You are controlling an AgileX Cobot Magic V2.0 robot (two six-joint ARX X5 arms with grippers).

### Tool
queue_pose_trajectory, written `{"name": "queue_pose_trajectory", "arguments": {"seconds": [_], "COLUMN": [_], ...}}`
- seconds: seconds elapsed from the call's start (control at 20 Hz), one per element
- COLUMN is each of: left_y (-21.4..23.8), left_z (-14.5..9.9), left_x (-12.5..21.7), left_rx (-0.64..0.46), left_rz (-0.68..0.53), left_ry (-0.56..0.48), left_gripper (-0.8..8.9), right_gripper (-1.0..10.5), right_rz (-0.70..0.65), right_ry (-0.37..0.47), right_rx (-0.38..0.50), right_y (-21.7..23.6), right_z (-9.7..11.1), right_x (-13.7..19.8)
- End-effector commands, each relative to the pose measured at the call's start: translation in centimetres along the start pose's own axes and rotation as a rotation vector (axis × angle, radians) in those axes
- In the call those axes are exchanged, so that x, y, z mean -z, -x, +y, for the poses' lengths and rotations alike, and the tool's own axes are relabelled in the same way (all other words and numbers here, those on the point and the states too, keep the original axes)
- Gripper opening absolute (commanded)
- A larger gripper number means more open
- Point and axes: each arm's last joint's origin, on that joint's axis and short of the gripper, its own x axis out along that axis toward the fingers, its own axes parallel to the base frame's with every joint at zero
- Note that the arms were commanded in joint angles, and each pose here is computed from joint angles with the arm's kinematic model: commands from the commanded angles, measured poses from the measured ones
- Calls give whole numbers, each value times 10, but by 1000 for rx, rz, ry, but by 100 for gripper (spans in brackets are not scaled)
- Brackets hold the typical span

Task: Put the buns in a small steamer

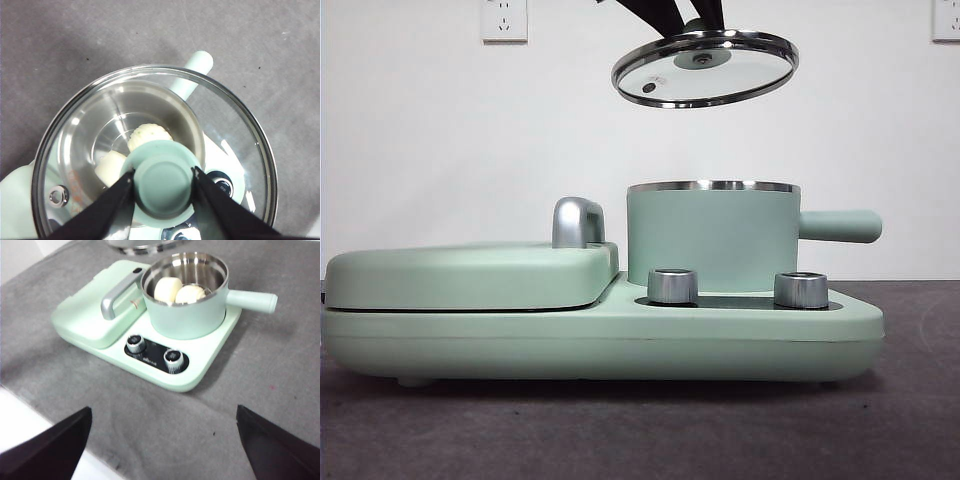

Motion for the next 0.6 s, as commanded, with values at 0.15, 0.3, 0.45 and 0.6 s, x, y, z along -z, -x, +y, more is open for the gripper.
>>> {"name": "queue_pose_trajectory", "arguments": {"seconds": [0.15,0.3,0.45,0.6], "left_y": [-31,-47,-59,-68], "left_z": [-1,1,3,5], "left_x": [-5,-4,-5,-6], "left_rx": [13,14,14,5], "left_rz": [21,49,49,44], "left_ry": [-2,1,-8,-19], "left_gripper": [68,53,17,16], "right_gripper": [464,464,464,464], "right_rz": [-30,-30,-31,-32], "right_ry": [-5,-5,-5,-5], "right_rx": [-18,-18,-13,-12], "right_y": [2,2,2,2], "right_z": [1,1,0,0], "right_x": [-3,-3,-3,-3]}}
